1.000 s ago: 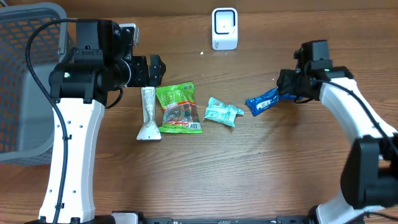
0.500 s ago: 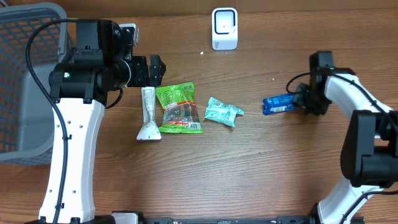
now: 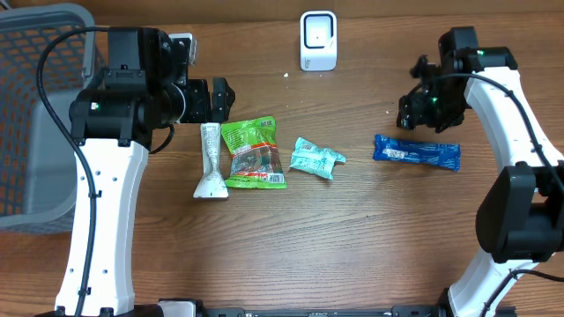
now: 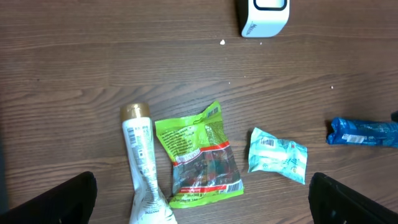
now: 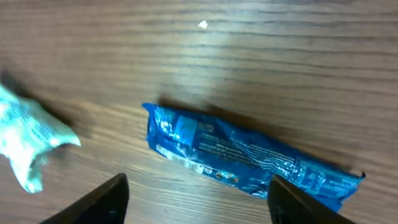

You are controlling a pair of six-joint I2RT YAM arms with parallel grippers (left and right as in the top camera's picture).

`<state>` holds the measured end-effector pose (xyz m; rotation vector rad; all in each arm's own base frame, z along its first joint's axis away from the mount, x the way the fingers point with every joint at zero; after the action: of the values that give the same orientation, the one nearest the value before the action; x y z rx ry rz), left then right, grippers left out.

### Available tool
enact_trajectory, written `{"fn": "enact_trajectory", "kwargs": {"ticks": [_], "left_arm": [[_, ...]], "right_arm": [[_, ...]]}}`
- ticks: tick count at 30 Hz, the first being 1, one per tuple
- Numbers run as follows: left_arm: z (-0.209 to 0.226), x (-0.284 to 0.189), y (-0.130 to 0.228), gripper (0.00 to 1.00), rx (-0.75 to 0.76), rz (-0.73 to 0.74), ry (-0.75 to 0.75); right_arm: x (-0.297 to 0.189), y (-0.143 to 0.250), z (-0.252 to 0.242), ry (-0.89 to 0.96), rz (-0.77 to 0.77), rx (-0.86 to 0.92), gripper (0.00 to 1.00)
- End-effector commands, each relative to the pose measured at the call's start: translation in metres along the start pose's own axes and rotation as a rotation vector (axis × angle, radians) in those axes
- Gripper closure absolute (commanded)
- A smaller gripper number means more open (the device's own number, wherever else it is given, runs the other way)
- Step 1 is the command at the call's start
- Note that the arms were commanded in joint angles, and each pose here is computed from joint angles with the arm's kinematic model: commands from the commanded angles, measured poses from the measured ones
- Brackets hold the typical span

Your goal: Scan the item barcode

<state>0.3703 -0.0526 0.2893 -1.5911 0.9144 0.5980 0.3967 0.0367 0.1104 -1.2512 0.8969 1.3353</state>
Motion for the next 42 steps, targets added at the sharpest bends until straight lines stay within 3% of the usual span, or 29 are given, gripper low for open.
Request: {"fn": "enact_trajectory", "kwargs": {"ticks": [1,5,10,14,22,28,32,36,39,42], "left_arm": [[-0.005,-0.002,-0.004,0.0,0.025,-0.011,0.02],[-0.005,-0.002,-0.004,0.0,0.025,-0.011,0.02],[-0.005,-0.002,-0.004,0.0,0.025,-0.011,0.02],[-0.005,-0.002,-0.004,0.0,0.025,-0.011,0.02],[-0.004,-0.002,-0.004,0.0,0.023,-0.011,0.018],[-0.004,-0.002,-0.004,0.0,0.023,-0.011,0.018],[-0.004,-0.002,-0.004,0.0,0.023,-0.011,0.018],[-0.004,-0.002,-0.004,0.0,0.023,-0.011,0.018],[-0.004,-0.002,-0.004,0.0,0.023,-0.012,0.018],[-0.004,-0.002,-0.004,0.0,0.023,-0.011,0.018]], "right_arm": [[0.014,0.024,0.019,-0.128,0.084,-0.051,0.31],[0.02,0.043,0.059,-0.309,0.151,-0.042,0.45],[0.057,0.073,0.069,-0.256,0.239,-0.09,0.44],[0.077,0.073,0.063,-0.215,0.205,-0.096,0.44],[0.089,0.004,0.044,-0.093,-0.083,-0.031,0.41],[0.076,-0.051,0.001,0.14,-0.334,0.171,0.35],[0.044,-0.077,0.001,0.099,-0.402,0.166,0.31],[0.006,-0.066,-0.023,0.124,-0.309,0.108,0.18],[0.032,-0.024,-0.05,0.016,-0.165,0.039,0.23],[0.057,0.004,-0.058,-0.079,-0.086,0.094,0.34]]}}
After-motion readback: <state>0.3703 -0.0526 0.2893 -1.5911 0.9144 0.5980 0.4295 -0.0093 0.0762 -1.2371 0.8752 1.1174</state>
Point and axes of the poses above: each gripper's point midway between its finger pads, its own x axis out along the fingers, its own z axis along the line the jaws close on, y = z × x, the point moved 1 cm from there along -x, back along the fingers, and after that the axes turned 1 degree about -x, right-handed, at the moved point
